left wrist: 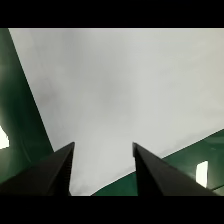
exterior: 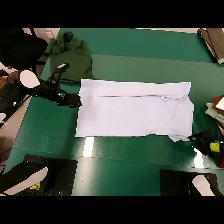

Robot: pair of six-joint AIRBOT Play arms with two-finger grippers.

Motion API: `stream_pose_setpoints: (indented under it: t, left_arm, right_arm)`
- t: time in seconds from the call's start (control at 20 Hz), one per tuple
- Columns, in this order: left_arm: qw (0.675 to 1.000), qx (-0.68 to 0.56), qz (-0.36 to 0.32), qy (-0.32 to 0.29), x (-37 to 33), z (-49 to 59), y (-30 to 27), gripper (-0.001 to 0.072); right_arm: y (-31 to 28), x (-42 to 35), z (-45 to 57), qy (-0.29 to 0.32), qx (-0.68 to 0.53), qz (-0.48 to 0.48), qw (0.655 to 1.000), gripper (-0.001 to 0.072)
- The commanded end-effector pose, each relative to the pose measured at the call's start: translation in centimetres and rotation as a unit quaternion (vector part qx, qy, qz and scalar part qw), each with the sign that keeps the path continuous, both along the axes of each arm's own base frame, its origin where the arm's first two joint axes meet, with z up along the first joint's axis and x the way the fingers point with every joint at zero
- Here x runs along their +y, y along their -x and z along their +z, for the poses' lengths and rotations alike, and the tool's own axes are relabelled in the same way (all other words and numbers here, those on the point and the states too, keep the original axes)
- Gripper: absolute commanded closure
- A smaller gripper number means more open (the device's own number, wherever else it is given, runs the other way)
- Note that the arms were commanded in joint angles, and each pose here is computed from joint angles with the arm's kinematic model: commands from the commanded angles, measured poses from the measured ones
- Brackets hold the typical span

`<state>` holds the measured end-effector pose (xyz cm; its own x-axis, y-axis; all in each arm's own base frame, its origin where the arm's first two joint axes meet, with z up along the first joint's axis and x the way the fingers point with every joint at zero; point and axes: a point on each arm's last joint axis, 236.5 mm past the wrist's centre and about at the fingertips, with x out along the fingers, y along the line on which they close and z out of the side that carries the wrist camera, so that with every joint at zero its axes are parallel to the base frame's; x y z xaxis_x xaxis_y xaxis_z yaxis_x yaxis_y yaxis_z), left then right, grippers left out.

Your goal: Fold the shirts.

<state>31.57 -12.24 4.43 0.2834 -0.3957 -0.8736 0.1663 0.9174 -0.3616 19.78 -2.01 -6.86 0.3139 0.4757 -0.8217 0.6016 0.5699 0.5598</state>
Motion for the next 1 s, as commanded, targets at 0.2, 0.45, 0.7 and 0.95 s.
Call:
stream_pose_setpoints:
  t: [0.2,0.45,0.7,0.95]
  left_arm:
    - [1.0,-0.005,0.001,0.005,-0.2,0.3,0.0,0.0271]
    - [1.0,0.001,-0.002,-0.018,0.8,-0.2,0.3,0.027]
    - [1.0,0.013,-0.005,-0.025,1.0,-0.5,0.9,0.027]
    - [0.999,0.04,-0.003,-0.03,1.3,-2.0,2.1,0.0287]
  right_arm:
    - [-3.8,-2.6,0.2,0.022,-0.046,-0.056,0.997,0.0273]
    - [-7.7,-0.7,-0.7,-0.025,-0.035,0.001,0.999,0.0273]
    - [-10.2,-0.6,-0.5,-0.023,-0.036,0.032,0.999,0.0397]
    - [-10.3,-1.1,1.0,0.0,-0.053,0.058,0.997,0.069]
